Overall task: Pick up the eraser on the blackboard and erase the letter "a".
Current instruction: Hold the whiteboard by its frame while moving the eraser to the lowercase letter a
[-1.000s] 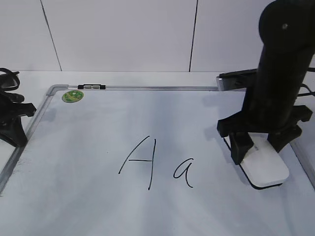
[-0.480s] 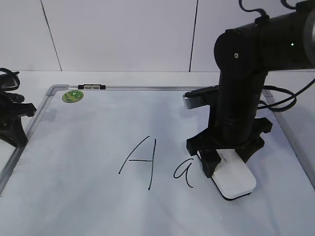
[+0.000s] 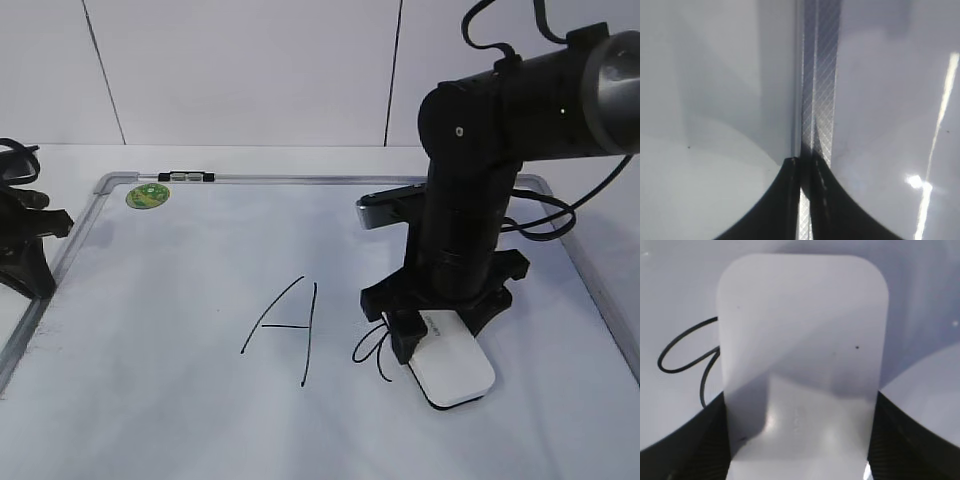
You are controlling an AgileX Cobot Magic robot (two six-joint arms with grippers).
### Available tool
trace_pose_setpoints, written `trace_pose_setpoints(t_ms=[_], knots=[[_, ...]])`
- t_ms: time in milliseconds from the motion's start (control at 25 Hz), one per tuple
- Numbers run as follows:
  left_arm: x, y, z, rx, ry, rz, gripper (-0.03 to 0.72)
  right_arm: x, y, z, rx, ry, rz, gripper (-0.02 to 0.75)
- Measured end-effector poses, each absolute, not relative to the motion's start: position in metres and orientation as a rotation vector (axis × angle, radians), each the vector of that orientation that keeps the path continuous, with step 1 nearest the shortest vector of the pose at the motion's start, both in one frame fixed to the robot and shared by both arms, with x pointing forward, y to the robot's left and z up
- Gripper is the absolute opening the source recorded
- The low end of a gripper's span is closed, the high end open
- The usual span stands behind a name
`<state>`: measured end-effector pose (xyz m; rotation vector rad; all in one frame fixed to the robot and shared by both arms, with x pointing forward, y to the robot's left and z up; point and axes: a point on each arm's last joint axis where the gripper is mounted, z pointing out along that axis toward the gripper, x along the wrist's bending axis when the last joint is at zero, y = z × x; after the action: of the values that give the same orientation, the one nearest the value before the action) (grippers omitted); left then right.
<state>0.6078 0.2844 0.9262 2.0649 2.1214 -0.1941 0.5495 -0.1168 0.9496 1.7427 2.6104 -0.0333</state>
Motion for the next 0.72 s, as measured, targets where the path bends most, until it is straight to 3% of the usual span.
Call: trace_pose_setpoints(t_ms=[720], knots=[[0.6078, 0.2844, 0.9262, 2.064, 2.121, -0.195, 0.015, 0.5535, -0.1133, 0.9442, 1.748, 2.616, -0.014, 0.529]])
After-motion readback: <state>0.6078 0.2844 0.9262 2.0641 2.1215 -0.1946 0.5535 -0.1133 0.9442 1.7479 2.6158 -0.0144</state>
